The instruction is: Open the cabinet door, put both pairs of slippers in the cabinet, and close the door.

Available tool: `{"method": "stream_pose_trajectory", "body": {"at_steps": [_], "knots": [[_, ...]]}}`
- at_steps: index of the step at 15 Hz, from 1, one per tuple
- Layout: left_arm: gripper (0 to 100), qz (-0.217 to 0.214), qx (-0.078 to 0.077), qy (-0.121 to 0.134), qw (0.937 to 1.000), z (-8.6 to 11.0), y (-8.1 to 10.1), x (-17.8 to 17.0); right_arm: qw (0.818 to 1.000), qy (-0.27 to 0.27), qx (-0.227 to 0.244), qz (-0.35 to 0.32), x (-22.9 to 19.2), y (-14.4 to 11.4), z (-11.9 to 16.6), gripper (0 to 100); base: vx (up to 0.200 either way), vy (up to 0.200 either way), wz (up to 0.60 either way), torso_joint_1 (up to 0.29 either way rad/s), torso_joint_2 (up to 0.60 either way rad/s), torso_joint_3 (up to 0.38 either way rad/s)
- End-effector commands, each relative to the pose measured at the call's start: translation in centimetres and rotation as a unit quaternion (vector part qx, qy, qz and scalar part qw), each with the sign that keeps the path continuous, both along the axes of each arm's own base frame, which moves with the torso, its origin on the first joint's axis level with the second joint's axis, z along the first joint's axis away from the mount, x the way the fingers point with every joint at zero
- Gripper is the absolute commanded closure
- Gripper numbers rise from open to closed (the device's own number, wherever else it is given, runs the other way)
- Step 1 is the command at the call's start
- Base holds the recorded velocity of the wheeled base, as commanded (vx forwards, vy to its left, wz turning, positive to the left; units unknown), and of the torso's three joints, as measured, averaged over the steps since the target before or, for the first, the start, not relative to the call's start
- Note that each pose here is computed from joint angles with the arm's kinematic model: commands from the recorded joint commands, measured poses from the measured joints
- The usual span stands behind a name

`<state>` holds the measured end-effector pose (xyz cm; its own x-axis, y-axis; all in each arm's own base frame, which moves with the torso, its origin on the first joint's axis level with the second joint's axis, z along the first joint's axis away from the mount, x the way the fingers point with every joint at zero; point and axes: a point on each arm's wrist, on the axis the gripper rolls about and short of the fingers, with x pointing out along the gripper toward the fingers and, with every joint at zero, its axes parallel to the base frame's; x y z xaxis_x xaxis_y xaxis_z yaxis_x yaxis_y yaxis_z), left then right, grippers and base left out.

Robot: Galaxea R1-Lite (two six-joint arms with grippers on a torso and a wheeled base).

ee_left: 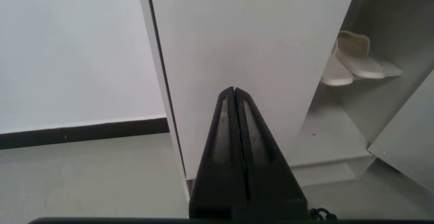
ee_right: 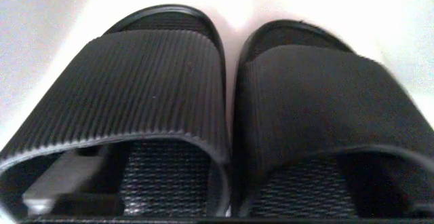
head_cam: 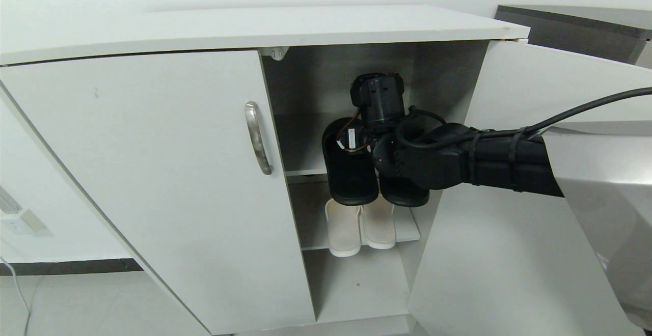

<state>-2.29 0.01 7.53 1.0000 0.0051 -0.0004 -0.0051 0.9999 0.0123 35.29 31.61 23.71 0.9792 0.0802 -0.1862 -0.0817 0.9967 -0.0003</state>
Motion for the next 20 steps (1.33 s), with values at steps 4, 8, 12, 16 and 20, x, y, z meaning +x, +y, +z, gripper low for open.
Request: {"method": "stream_pose_trajectory", "body": {"at_steps": [4, 8, 12, 16, 20], "knots": [[100, 0.001, 0.0, 0.001, 1.0, 0.0, 0.0, 0.0, 1.0, -0.002, 0.0, -0.002, -0.1, 0.1, 0.0, 0, 0.0, 0.0, 0.0, 0.0, 0.0, 0.0], [100, 0.001, 0.0, 0.001, 1.0, 0.0, 0.0, 0.0, 1.0, -0.005, 0.005, 0.0, -0.5, 0.3, 0.4, 0, 0.0, 0.0, 0.0, 0.0, 0.0, 0.0], [100, 0.001, 0.0, 0.001, 1.0, 0.0, 0.0, 0.0, 1.0, -0.014, 0.013, 0.006, -1.2, 0.4, 1.3, 0, 0.0, 0.0, 0.0, 0.0, 0.0, 0.0], [100, 0.001, 0.0, 0.0, 1.0, 0.0, 0.0, 0.0, 1.0, -0.013, 0.011, 0.007, -1.2, 0.4, 1.2, 0, 0.0, 0.0, 0.0, 0.0, 0.0, 0.0], [100, 0.001, 0.0, 0.001, 1.0, 0.0, 0.0, 0.0, 1.0, -0.002, -0.002, -0.001, -0.1, 0.4, -0.3, 0, 0.0, 0.0, 0.0, 0.0, 0.0, 0.0]]}}
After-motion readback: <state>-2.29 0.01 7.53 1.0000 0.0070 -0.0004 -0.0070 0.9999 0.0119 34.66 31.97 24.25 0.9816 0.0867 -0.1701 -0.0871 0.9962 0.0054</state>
